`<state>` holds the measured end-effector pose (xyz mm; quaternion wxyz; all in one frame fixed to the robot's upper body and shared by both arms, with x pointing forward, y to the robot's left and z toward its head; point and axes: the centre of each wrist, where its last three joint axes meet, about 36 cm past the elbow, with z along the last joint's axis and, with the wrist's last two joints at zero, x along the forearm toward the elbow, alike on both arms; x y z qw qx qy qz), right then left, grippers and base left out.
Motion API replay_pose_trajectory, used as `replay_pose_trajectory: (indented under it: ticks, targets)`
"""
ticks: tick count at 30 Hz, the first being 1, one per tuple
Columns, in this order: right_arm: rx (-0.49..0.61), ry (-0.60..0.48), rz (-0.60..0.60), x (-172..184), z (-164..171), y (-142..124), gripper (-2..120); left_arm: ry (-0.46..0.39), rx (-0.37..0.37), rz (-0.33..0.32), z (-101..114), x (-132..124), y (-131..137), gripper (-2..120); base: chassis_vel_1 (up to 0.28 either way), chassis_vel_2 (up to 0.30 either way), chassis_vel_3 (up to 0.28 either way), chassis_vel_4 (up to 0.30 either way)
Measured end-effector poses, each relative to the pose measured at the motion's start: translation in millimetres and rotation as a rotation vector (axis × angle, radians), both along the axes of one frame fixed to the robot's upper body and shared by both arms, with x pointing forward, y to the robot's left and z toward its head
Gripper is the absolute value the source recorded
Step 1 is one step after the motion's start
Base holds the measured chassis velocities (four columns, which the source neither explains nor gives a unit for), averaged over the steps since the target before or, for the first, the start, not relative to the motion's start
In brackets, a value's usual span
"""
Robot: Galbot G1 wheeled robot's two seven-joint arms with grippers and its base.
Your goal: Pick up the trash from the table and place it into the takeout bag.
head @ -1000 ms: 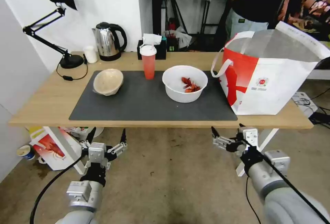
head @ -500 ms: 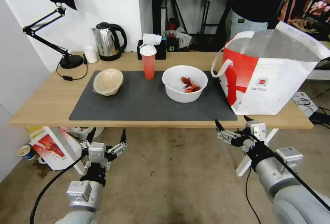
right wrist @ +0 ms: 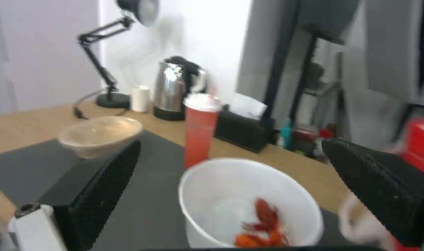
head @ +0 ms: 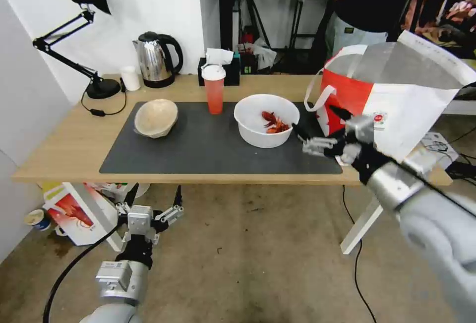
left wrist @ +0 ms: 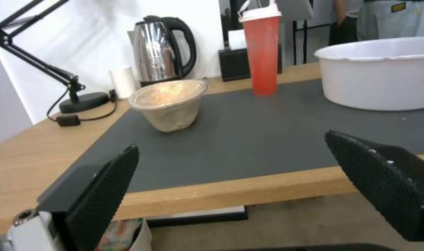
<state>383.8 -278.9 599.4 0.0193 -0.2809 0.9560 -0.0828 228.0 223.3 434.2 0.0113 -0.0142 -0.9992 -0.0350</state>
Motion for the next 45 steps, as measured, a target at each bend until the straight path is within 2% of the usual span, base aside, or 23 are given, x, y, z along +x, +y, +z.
replay_pose_trajectory:
  ticks: [8, 13, 21, 24, 28, 32, 36, 41, 45]
  targets:
    - [-0.011, 0.090, 0.141, 39.7, 8.8, 10.2, 100, 0.000, 0.000, 0.000, 0.0, 0.0, 0.0, 100, 0.000, 0.000, 0.000, 0.000]
    - [0.005, 0.145, 0.226, 70.8, 29.1, 17.4, 100, 0.000, 0.000, 0.000, 0.0, 0.0, 0.0, 100, 0.000, 0.000, 0.000, 0.000]
    - [-0.095, 0.213, 0.304, 123.0, 59.1, 37.2, 100, 0.000, 0.000, 0.000, 0.0, 0.0, 0.0, 100, 0.000, 0.000, 0.000, 0.000]
    - [-0.152, 0.253, 0.329, 154.7, 87.4, 47.4, 100, 0.000, 0.000, 0.001, 0.0, 0.0, 0.1, 100, 0.000, 0.000, 0.000, 0.000]
    - [-0.179, 0.310, 0.348, 182.4, 101.6, 57.8, 100, 0.000, 0.000, 0.000, 0.0, 0.0, 0.0, 100, 0.000, 0.000, 0.000, 0.000]
    - [-0.222, 0.330, 0.359, 202.6, 100.4, 69.9, 100, 0.000, 0.000, 0.000, 0.0, 0.0, 0.0, 100, 0.000, 0.000, 0.000, 0.000]
    - [-0.281, 0.349, 0.359, 216.8, 84.4, 89.4, 100, 0.000, 0.000, 0.000, 0.0, 0.0, 0.0, 100, 0.000, 0.000, 0.000, 0.000]
    - [-0.342, 0.366, 0.352, 222.4, 63.5, 112.0, 100, 0.000, 0.000, 0.000, 0.0, 0.0, 0.0, 100, 0.000, 0.000, 0.000, 0.000]
    - [-0.360, 0.376, 0.340, 226.6, 57.0, 117.6, 100, 0.000, 0.000, 0.000, 0.0, 0.0, 0.0, 100, 0.000, 0.000, 0.000, 0.000]
